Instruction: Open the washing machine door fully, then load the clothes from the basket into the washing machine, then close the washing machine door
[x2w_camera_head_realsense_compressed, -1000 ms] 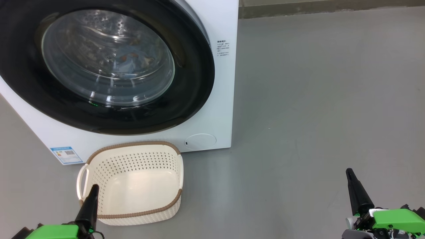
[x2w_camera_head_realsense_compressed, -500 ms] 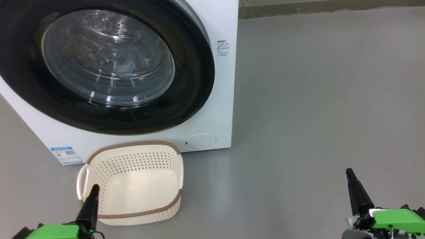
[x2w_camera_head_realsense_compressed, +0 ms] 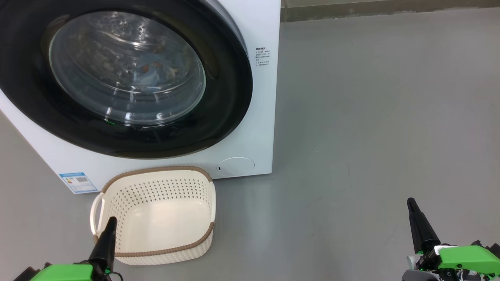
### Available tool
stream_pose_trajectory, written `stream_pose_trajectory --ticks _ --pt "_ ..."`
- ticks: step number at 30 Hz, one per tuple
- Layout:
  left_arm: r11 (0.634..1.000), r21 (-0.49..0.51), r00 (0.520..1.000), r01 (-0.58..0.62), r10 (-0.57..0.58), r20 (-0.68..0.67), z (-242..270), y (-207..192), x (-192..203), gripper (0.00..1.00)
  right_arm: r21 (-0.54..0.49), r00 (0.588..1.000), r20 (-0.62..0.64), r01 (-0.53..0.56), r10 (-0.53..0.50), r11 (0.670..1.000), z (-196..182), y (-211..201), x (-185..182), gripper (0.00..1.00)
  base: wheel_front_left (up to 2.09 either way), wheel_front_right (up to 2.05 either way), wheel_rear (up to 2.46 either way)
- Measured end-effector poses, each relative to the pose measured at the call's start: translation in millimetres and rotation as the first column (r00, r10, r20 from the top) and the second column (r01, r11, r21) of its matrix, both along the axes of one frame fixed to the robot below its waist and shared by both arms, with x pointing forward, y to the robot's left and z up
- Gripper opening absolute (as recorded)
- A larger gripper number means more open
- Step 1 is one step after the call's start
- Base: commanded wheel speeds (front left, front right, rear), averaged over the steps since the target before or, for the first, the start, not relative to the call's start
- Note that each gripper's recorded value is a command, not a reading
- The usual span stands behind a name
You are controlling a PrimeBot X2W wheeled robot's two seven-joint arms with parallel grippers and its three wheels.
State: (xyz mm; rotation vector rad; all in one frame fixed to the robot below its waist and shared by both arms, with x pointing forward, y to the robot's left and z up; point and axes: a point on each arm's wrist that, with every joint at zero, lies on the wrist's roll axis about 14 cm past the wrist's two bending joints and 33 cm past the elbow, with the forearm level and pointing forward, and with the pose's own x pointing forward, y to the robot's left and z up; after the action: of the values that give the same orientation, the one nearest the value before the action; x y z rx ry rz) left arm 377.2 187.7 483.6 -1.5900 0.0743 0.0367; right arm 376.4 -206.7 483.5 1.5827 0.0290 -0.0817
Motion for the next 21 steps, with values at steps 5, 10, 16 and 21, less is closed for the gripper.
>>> stream_pose_trajectory --ticks 5,10,16,21 --pt "1.000 -0.002 1.000 0.001 -0.001 0.000 0.0 -0.5 0.0 0.00 0.000 1.000 0.000 0.000 0.000 1.000 0.0 0.0 0.0 0.00 0.00 0.00 0.00" --pt "1.000 -0.004 1.000 0.002 -0.002 0.000 0.0 -1.0 0.0 0.00 0.000 1.000 0.000 0.000 0.000 1.000 0.0 0.0 0.0 0.00 0.00 0.00 0.00" --pt "1.000 -0.004 1.000 0.002 -0.002 0.000 0.0 -0.8 0.0 0.00 0.000 1.000 0.000 0.000 0.000 1.000 0.0 0.0 0.0 0.00 0.00 0.00 0.00" --pt "1.000 -0.004 1.000 0.001 -0.001 0.000 0.0 -0.8 0.0 0.00 0.000 1.000 0.000 0.000 0.000 1.000 0.0 0.0 0.0 0.00 0.00 0.00 0.00"
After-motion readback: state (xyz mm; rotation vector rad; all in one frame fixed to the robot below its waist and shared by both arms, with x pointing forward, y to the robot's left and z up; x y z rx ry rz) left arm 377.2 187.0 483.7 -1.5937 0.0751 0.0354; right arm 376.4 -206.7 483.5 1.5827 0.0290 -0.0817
